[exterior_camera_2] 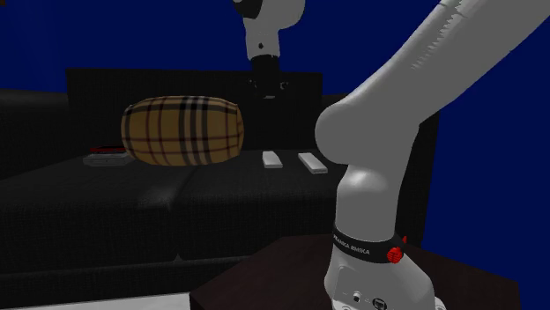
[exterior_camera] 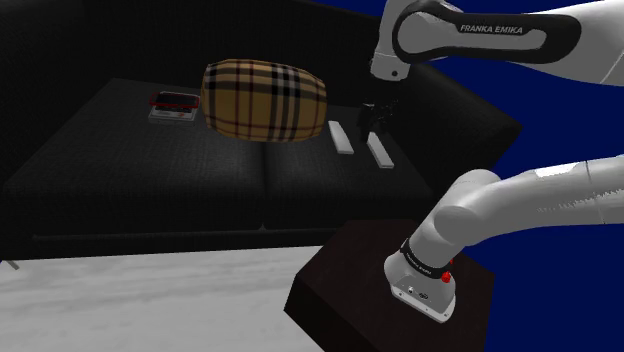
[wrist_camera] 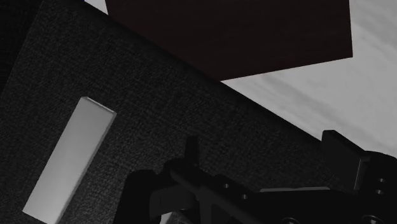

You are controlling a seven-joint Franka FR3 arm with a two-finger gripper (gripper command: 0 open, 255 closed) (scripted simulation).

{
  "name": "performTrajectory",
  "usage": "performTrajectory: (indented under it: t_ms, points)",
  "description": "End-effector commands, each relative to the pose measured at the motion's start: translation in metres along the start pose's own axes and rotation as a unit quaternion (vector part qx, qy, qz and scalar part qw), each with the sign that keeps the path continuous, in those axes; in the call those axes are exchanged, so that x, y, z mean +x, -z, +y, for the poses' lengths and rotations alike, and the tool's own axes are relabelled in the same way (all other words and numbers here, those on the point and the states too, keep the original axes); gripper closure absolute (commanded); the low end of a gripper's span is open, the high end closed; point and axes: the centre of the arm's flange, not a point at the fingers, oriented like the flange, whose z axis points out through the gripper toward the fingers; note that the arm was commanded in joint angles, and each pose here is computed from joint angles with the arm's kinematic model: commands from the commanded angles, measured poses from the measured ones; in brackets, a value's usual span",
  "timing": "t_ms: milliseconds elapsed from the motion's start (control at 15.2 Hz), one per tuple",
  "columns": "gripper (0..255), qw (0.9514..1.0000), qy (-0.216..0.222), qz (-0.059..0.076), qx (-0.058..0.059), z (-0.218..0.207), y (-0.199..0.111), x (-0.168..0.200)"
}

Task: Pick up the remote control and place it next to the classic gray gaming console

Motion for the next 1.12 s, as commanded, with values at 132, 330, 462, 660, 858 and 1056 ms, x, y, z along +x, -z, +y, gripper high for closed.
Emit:
performTrajectory:
  t_ms: [132,330,462,660,858,1056]
  points:
    - [0,0.9992,-0.034,0.02,-0.002,0.039,-0.021,0.012]
    - [0,0.9977,-0.059,0.034,-0.004,0.07,-0.038,0.023]
    - [0,0.9962,-0.076,0.044,-0.005,0.091,-0.049,0.03]
    - [0,0.9932,-0.101,0.058,-0.006,0.124,-0.066,0.04]
    - [0,0.9895,-0.126,0.072,-0.008,0.157,-0.082,0.048]
    - [0,0.9849,-0.151,0.086,-0.009,0.19,-0.098,0.055]
